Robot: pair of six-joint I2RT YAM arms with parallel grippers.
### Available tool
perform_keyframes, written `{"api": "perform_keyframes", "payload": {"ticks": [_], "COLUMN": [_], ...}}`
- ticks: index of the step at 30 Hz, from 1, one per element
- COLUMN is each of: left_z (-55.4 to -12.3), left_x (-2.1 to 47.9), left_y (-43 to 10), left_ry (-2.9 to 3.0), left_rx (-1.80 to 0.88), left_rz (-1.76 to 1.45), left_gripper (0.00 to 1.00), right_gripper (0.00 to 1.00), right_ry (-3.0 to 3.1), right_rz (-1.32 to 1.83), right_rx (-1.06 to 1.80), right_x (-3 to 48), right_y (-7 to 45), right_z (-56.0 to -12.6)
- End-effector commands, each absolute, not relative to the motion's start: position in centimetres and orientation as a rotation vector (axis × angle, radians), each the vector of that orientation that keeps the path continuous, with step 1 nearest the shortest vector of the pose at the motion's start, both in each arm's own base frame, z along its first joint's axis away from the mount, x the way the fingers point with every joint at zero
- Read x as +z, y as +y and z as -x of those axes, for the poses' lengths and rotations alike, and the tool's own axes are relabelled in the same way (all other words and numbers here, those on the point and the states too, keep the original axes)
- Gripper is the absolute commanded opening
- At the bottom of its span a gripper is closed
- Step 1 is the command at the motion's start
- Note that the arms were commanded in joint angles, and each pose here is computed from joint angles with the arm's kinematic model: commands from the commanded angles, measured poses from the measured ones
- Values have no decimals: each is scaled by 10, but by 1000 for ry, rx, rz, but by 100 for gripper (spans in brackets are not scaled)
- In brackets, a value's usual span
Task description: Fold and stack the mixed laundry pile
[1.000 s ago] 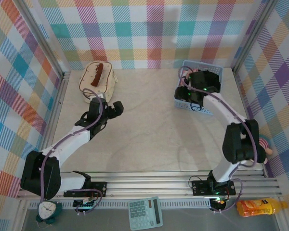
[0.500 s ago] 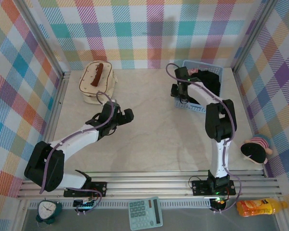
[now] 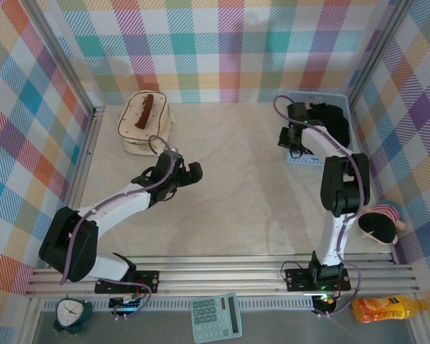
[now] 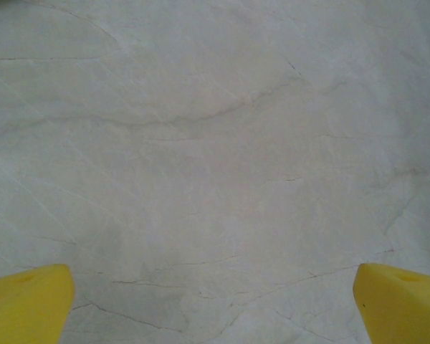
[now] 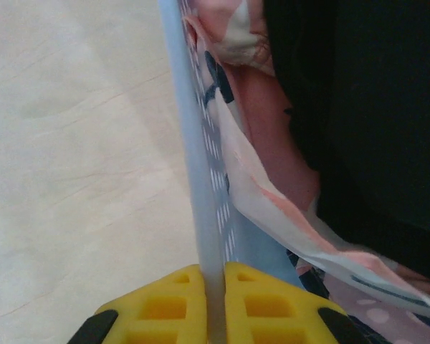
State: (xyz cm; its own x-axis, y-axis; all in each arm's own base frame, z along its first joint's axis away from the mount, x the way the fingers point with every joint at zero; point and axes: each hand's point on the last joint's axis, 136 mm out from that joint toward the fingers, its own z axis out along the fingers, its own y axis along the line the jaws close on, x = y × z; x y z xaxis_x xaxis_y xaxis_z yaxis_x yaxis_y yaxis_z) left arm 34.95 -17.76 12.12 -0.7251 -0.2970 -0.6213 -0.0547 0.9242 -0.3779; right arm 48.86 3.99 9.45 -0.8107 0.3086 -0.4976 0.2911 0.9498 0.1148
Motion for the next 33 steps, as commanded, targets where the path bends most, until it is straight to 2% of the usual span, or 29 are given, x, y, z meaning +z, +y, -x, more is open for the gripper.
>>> {"api": "perform_keyframes", "payload": {"ticks": [1,3,10,12,17,22,24,25,26,28,29,33], "left_z": [-356,-358,-365,-367,-369,-368,-368,-368,-368,-368,-368,-370], "left_x": [129,129,134,134,134,131,131,131,131,134,135,136], "left_y": [-192,-198,-215,-218,-226,-230,-230,-230,-229,-229,-228,-230], "left_ry": [2351,2358,2371,2372,2378,2385,2387,2389,2389,2382,2380,2368], "left_rx": [-454,-456,-460,-462,-474,-465,-462,-460,-458,-454,-450,-459], "left_rz": [213,199,157,153,139,129,135,137,137,135,135,131], "left_gripper": [100,100,100,100,100,100,100,100,100,100,100,100], "right_gripper": [12,16,46,48,65,69,65,55,42,8,0,0], "right_ry": [2582,2569,2470,2456,2439,2538,2564,2564,2554,2504,2472,2308], "right_rz": [-466,-452,-461,-532,-655,-719,-748,-765,-780,-790,-777,-638], "right_rx": [-7,42,74,43,-21,10,6,7,13,20,20,145], "right_x": [97,104,154,159,150,107,94,92,94,111,124,207], "right_y": [12,11,-17,-40,-87,-100,-105,-108,-111,-116,-116,-100], "right_z": [-474,-475,-468,-464,-465,-482,-485,-487,-487,-487,-489,-494]}}
